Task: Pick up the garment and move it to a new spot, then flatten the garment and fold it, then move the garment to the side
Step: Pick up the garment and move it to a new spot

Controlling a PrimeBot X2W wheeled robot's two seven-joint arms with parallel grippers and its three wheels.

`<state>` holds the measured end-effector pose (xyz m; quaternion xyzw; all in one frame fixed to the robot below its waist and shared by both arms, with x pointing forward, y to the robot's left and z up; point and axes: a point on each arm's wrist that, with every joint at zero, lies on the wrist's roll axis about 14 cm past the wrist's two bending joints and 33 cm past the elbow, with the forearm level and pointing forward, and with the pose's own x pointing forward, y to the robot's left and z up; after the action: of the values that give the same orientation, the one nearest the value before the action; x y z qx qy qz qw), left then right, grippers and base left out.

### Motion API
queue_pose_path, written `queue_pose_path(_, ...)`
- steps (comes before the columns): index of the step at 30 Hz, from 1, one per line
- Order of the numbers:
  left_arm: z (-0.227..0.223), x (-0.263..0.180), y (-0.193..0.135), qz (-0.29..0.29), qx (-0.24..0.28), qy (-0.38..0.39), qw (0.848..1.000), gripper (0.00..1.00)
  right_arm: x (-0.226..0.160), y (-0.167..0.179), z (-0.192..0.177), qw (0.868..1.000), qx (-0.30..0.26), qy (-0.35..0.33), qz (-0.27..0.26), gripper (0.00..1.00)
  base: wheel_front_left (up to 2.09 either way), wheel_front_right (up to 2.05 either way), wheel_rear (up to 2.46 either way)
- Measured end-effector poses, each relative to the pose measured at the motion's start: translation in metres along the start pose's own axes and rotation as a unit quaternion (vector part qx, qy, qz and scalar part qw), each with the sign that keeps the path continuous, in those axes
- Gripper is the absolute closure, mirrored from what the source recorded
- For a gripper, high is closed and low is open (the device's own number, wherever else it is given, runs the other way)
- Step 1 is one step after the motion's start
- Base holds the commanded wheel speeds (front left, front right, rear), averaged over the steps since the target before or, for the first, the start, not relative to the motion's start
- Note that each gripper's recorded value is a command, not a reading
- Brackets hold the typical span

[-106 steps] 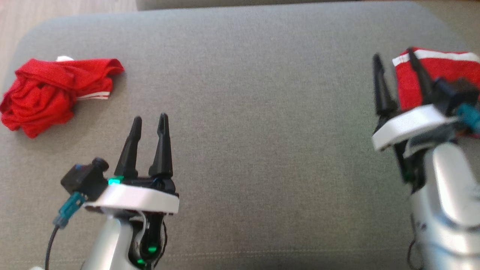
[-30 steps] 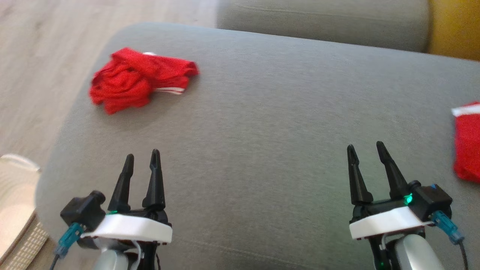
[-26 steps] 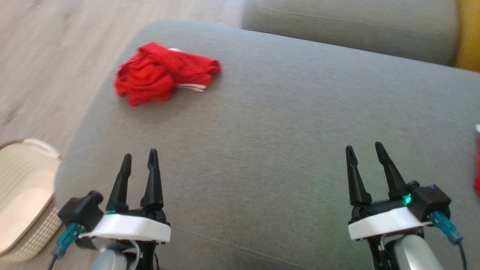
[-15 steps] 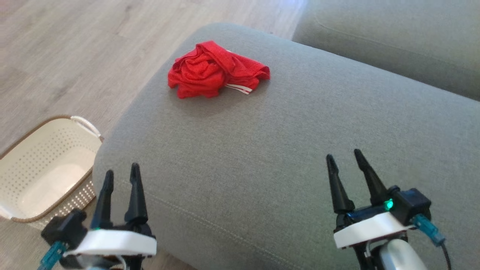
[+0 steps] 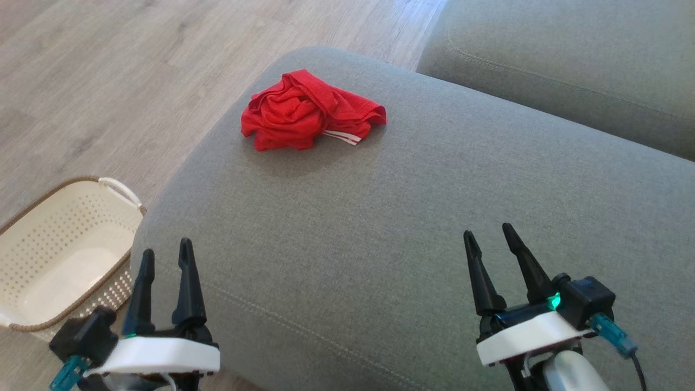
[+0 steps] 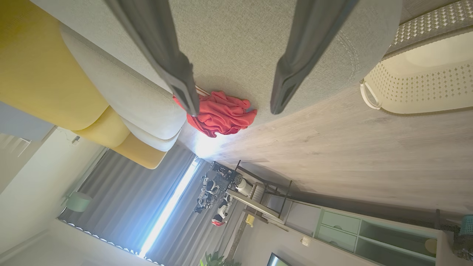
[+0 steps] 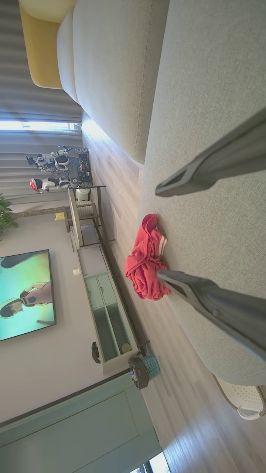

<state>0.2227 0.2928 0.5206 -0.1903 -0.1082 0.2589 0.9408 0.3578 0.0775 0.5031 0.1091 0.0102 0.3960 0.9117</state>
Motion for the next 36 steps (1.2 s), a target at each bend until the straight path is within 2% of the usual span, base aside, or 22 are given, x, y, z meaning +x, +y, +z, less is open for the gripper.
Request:
queue_pose_path(10,0.002,0.005,0.008,0.013,0.011,-0.002,1.000,0.00,-0.007,-0.013,-0.004,1.000,0.006,0.002,-0.021,0.00,0.00,0.00,0.00)
queue_pose_path(14,0.005,0.022,0.011,0.016,0.023,-0.006,1.000,0.00,-0.007,-0.022,-0.007,1.000,0.004,0.002,-0.028,0.00,0.00,0.00,0.00)
queue_pose_path(19,0.009,0.069,-0.009,-0.018,0.046,-0.019,0.999,0.00,0.000,-0.045,-0.010,0.999,-0.005,0.004,-0.049,0.00,0.00,0.00,0.00)
queue_pose_path(25,-0.034,0.144,-0.032,-0.062,0.092,0.035,0.993,0.00,0.015,-0.088,-0.006,0.996,-0.018,-0.007,-0.084,0.00,0.00,0.00,0.00)
queue_pose_path(30,-0.070,0.202,-0.042,-0.085,0.143,0.109,0.980,0.00,0.010,-0.116,-0.016,0.993,-0.016,0.002,-0.117,0.00,0.00,0.00,0.00)
queue_pose_path(36,-0.118,0.247,-0.055,-0.096,0.173,0.190,0.962,0.00,-0.006,-0.145,-0.023,0.987,-0.017,0.012,-0.159,0.00,0.00,0.00,0.00)
